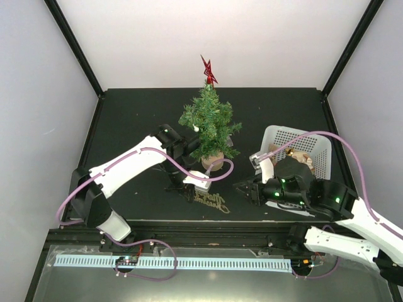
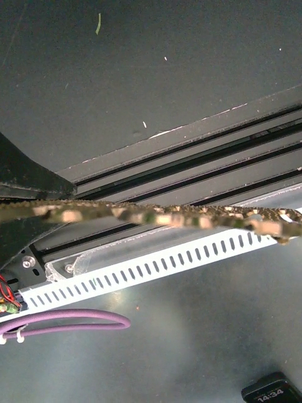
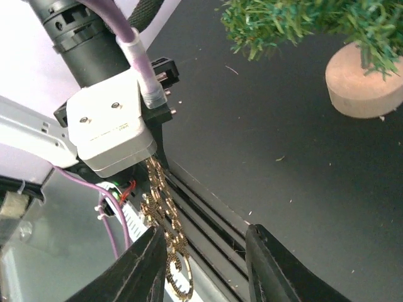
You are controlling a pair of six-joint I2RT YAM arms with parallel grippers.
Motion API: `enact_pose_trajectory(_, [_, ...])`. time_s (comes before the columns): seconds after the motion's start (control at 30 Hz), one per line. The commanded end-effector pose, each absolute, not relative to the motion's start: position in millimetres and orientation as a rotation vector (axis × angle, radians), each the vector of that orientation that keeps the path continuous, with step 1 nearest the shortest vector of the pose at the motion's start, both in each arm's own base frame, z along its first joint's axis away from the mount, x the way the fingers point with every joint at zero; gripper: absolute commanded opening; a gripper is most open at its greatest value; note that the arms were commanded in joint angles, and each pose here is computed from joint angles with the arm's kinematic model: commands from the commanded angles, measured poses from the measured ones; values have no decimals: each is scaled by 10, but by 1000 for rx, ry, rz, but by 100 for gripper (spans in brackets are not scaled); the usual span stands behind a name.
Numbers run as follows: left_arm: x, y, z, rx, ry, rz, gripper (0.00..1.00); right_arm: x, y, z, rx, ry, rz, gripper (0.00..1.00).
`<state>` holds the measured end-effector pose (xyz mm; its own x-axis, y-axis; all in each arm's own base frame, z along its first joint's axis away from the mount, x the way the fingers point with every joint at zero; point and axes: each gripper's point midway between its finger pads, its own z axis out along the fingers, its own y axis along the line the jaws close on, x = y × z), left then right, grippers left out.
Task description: Decorate the small christmas tree
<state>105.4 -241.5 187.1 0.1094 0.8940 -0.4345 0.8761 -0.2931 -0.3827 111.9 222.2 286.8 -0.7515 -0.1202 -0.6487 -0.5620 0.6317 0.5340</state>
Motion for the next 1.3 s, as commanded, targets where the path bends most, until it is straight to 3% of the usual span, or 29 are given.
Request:
enact_pose_trajectory(0.0, [1021, -2450, 1900, -2266, -1849, 1014, 2, 1101, 2398, 2934, -702, 2196, 1021, 36])
enact_pose_trajectory(0.33, [1034, -2450, 1848, -2237, -1851, 1005, 2, 983, 2659, 2902, -878, 2207, 1096, 36])
enact_pose_trajectory(0.9, [1099, -2469, 1843, -2232, -1869, 997, 1, 868, 2701, 2682, -896, 2252, 1176, 39])
enact_pose_trajectory(1.27, [1102, -2508, 1889, -2226, -1876, 1026, 2, 911, 2710, 2601, -872, 2255, 1161, 35])
